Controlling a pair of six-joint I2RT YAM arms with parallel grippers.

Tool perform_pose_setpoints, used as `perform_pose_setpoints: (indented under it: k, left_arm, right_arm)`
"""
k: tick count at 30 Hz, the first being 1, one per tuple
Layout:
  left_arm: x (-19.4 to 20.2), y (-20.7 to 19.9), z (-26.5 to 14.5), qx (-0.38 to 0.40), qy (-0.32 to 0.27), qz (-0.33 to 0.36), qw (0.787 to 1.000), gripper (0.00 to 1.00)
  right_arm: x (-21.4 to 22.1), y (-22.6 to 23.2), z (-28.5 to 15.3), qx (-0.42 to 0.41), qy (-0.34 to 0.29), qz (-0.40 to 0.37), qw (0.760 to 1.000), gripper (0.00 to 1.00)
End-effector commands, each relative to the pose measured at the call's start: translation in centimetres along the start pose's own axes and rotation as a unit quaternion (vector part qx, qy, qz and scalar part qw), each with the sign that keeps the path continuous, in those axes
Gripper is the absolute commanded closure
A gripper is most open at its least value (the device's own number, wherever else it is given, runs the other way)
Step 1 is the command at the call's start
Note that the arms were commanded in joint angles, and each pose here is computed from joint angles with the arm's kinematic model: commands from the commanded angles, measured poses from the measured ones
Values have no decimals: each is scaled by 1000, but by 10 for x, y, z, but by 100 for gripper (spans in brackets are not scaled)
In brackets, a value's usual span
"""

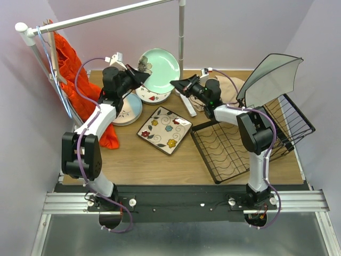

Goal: Unload the plates from the dish rack

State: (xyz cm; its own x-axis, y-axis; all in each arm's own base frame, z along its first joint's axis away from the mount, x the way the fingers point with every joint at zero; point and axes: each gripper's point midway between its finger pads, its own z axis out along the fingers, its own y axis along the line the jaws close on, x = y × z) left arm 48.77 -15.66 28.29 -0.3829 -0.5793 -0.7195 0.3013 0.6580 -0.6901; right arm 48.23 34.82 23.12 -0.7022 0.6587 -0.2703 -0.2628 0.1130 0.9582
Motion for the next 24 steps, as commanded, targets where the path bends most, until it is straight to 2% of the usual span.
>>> perform_pose_setpoints:
  k: [1, 3, 4, 5, 7, 8, 10, 12, 13, 14, 15, 20, 24]
  left_arm:
    - [-4, -5, 8, 24, -1, -18, 1000, 100]
    - [-7, -9, 12, 31, 0, -38, 999, 100]
    - [-6, -10, 13, 33, 4, -45, 998, 100]
    - [-8, -11, 17, 35, 2, -50, 998, 100]
    - [-11, -12, 21, 37, 1, -63, 997, 100]
    - [-14, -12, 25, 36, -1, -65, 997, 100]
    - [-18, -10, 29, 32, -6, -76, 997, 100]
    - [-23, -7, 37, 27, -13, -82, 996, 100]
    - [-28, -6, 40, 24, -20, -90, 995, 100]
    - [-31, -5, 45, 23, -26, -94, 995, 100]
    - [-35, -4, 48, 23, -34, -99, 994, 100]
    - [-56, 15, 63, 18, -78, -167, 983, 100]
    - [-86, 30, 65, 14, -124, -183, 975, 100]
  right_arm:
    - [-5, 39, -2, -73, -1, -4, 997, 99]
    - [-5, 37, -3, -71, -1, -1, 997, 95]
    - [-8, 37, -4, -71, -3, -2, 997, 89]
    - [-11, 37, -5, -70, -7, -2, 998, 75]
    - [-11, 33, -7, -65, -9, 1, 998, 62]
    - [-12, 33, -8, -63, -10, 3, 998, 51]
    - [-12, 35, -11, -64, -11, 1, 998, 44]
    - [-10, 34, -13, -60, -6, -3, 998, 31]
    - [-9, 34, -15, -58, -5, -4, 998, 21]
    - [-7, 32, -17, -54, -4, -4, 999, 5]
    - [-3, 26, -21, -47, -1, 0, 999, 0]
    - [11, 32, -38, -47, 21, -13, 999, 0]
    - [16, 41, -45, -57, 34, -40, 997, 0]
